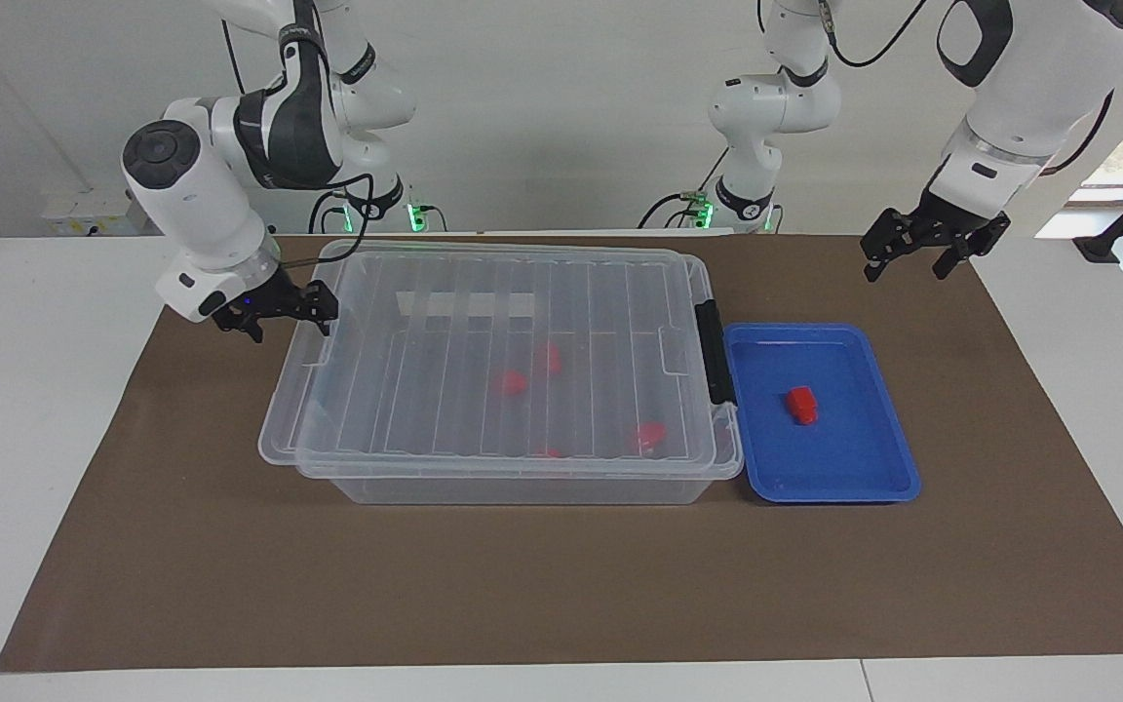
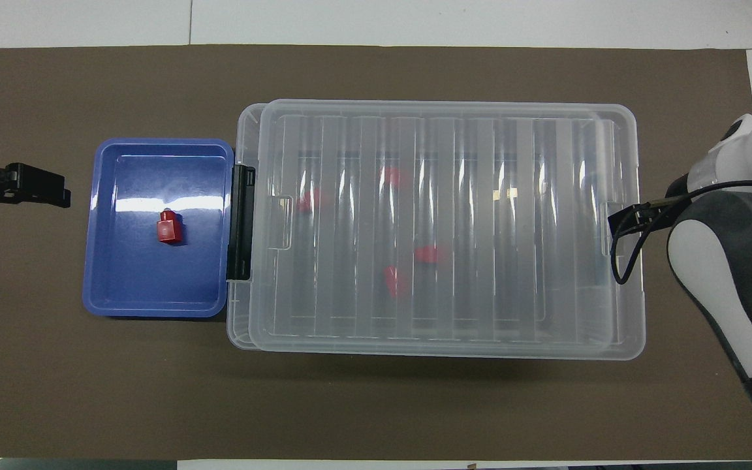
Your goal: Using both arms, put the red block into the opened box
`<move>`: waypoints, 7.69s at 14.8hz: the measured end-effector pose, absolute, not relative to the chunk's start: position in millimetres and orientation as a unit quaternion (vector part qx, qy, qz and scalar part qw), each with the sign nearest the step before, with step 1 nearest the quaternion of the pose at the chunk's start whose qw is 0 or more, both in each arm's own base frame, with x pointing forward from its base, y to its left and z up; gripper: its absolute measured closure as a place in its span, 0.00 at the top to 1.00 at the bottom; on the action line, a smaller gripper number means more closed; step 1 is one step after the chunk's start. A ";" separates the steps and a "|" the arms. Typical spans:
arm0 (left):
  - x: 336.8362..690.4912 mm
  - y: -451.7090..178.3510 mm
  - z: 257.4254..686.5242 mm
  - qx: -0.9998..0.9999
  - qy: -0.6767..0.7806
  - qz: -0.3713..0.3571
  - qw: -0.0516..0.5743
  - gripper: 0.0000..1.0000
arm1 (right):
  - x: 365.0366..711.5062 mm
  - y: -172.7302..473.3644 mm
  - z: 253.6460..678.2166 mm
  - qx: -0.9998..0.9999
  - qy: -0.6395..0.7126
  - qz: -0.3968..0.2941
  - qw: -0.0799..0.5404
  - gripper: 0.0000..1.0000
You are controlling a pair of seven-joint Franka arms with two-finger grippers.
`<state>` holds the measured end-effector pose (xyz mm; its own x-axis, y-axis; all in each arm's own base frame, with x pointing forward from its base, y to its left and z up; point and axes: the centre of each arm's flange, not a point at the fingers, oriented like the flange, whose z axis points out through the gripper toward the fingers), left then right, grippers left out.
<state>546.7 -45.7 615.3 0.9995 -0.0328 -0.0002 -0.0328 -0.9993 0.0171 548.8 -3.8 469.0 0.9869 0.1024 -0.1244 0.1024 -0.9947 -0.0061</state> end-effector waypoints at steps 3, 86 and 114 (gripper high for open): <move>546.8 -45.7 615.3 1.000 -0.017 0.000 0.009 1.00 | 542.3 -7.5 461.5 0.997 0.050 -0.062 -0.001 1.00; 445.4 -355.1 355.3 0.998 0.024 0.023 0.047 0.51 | 557.6 -50.7 566.7 0.999 0.021 -0.042 -0.001 1.00; 544.4 -99.3 607.0 1.000 -0.020 0.007 0.011 1.00 | 531.5 -259.2 531.9 0.995 0.086 -0.018 0.040 0.25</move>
